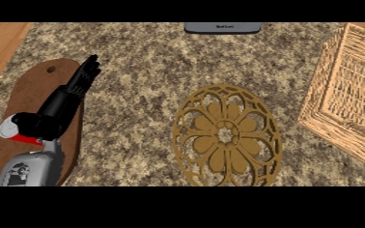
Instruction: Pick the cupcake from the placemat and place it in the basket
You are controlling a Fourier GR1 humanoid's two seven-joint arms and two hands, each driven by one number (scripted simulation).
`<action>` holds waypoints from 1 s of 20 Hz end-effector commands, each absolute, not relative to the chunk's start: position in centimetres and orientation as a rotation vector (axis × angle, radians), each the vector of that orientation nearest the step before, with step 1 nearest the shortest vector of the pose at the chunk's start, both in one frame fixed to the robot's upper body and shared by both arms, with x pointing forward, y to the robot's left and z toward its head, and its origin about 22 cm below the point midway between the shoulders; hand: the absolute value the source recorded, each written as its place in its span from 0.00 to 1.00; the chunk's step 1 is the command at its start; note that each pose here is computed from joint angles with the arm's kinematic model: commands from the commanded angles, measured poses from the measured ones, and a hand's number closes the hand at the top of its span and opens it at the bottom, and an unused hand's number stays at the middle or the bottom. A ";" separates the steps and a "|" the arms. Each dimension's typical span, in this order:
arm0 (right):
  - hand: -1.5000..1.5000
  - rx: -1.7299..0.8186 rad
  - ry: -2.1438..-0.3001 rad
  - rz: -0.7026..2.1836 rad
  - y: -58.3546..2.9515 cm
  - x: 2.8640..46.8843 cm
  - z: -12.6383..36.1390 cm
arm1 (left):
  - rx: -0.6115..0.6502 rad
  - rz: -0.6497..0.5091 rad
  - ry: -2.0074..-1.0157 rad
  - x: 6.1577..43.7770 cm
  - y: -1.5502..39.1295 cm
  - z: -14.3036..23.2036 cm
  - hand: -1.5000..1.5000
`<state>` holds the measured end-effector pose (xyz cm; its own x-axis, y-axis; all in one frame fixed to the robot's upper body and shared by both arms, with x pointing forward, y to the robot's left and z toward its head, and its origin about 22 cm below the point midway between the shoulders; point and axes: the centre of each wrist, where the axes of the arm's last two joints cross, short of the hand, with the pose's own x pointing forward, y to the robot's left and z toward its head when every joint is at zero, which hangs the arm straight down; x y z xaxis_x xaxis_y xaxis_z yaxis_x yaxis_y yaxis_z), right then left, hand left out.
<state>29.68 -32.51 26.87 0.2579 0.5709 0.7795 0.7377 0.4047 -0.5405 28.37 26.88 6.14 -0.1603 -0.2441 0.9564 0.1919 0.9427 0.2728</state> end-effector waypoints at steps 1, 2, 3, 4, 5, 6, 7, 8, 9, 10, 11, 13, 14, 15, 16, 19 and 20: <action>1.00 -1.252 -1.384 -0.152 -34.8 30.2 24.7 | 0.057 -0.379 -1.699 28.1 25.1 7.5 0.50; 1.00 -1.241 -1.392 -0.150 -36.8 30.1 25.7 | 0.041 -0.389 -1.682 28.3 25.5 5.8 0.50; 1.00 -1.241 -1.364 -0.140 -36.5 30.4 24.0 | 0.054 -0.375 -1.695 27.8 26.7 5.8 0.50; 1.00 -1.261 -1.351 -0.145 -36.2 30.7 20.2 | 0.037 -0.388 -1.702 27.3 27.8 6.1 0.50; 1.00 -1.257 -1.406 -0.152 -38.2 29.8 23.1 | 0.045 -0.380 -1.701 30.0 27.0 8.5 0.50; 1.00 -1.284 -1.380 -0.157 -37.6 31.2 20.9 | 0.040 -0.397 -1.676 29.2 26.6 6.6 0.50; 1.00 -1.292 -1.380 -0.141 -37.6 30.8 21.2 | 0.031 -0.371 -1.684 29.4 26.3 6.3 0.50; 1.00 -1.319 -1.391 -0.161 -40.7 29.6 20.4 | 0.030 -0.374 -1.697 27.7 25.6 7.6 0.50; 1.00 -1.330 -1.398 -0.168 -37.7 30.8 18.5 | 0.037 -0.389 -1.692 28.1 26.0 6.1 0.50; 1.00 -1.315 -1.402 -0.191 -41.5 30.7 20.1 | 0.034 -0.377 -1.696 27.4 25.9 7.0 0.50; 1.00 -1.363 -1.430 -0.130 -40.5 30.7 18.9 | 0.031 -0.395 -1.693 28.4 27.0 5.4 0.50; 1.00 -1.388 -1.411 -0.133 -40.1 32.5 18.7 | 0.050 -0.394 -1.689 27.8 25.4 3.9 0.50; 1.00 -1.393 -1.408 -0.146 -40.9 32.6 18.1 | 0.049 -0.397 -1.703 27.2 24.9 5.1 0.50; 1.00 -1.408 -1.413 -0.130 -41.3 30.6 18.2 | 0.026 -0.380 -1.689 27.1 26.5 5.7 0.50; 1.00 -1.445 -1.443 -0.254 -41.8 32.6 18.9 | 0.038 -0.396 -1.686 27.9 27.1 5.9 0.50; 0.00 -1.337 -1.483 -0.376 -43.7 32.1 18.1 | 0.047 -0.384 -1.688 28.4 25.8 4.7 0.50; 0.00 -1.365 -1.463 -0.357 -44.8 30.9 16.8 | 0.033 -0.377 -1.700 26.4 25.1 5.2 0.50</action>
<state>31.74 -42.43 18.04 0.2306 0.5702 0.7885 0.8285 0.3099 -0.4664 27.69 25.99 5.45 -0.1634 -0.2454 0.9556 0.1892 0.9428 0.2745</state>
